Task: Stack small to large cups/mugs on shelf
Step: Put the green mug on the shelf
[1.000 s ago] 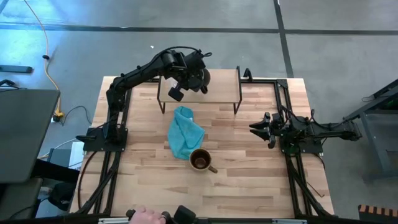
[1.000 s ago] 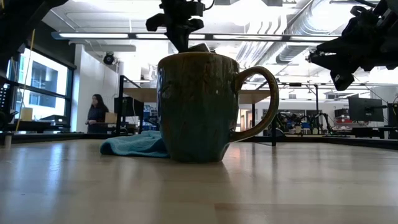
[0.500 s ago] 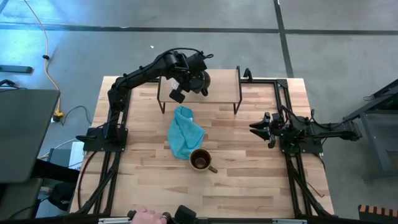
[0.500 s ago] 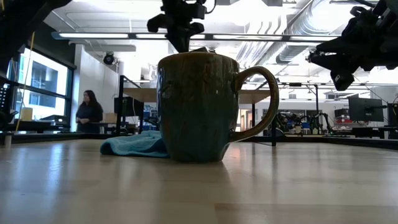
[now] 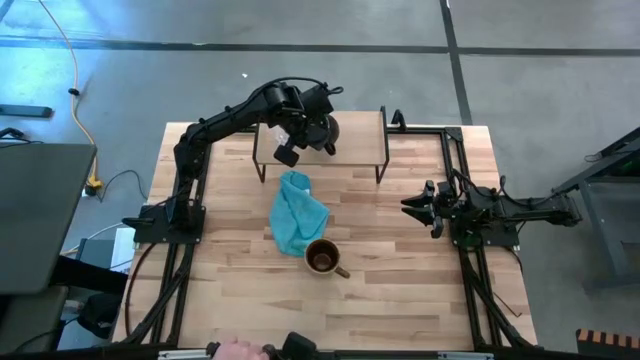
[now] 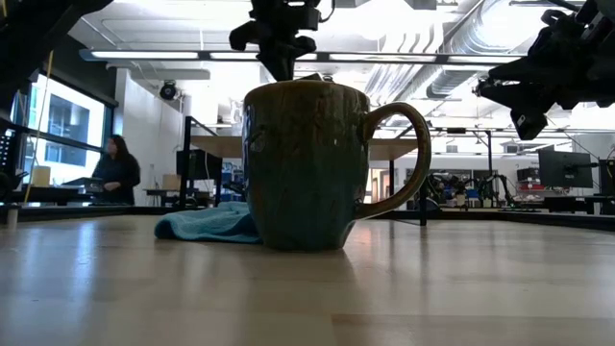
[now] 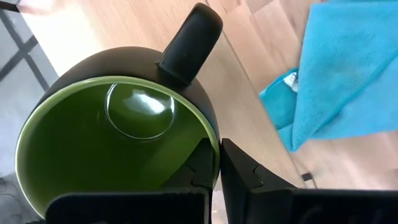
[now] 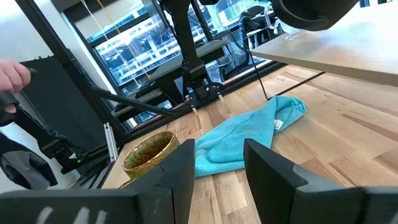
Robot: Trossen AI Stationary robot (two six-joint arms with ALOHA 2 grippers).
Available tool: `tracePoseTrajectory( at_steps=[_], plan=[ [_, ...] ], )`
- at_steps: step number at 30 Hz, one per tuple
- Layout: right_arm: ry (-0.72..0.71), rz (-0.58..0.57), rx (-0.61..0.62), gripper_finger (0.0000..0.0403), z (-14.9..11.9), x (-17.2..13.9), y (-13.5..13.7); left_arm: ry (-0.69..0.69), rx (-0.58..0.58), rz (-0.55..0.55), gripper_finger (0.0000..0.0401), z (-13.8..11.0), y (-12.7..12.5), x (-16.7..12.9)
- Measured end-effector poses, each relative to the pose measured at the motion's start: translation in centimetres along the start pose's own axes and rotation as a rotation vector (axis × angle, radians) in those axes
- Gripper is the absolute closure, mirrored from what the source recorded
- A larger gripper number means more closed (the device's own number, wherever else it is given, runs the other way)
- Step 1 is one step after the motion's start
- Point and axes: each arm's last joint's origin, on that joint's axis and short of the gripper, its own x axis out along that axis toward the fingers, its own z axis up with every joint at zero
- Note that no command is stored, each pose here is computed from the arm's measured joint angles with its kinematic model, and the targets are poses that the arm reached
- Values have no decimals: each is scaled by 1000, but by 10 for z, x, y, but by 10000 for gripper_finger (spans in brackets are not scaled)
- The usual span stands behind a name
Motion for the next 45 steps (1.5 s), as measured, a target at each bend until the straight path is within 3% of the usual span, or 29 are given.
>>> tracePoseTrajectory(
  at_steps=[13,23,34,45],
  plan=[
    [3,-1,-9,275,0,0,0,-77,-143,-53,401,4,-2,-1],
    [5,4,-8,275,0,0,0,-58,-165,-100,401,2,-6,-1],
    [5,3,-8,275,0,0,0,-10,-67,-25,401,1,-3,-1],
    [2,4,11,275,0,0,0,39,10,-44,401,2,-3,9]
  ],
)
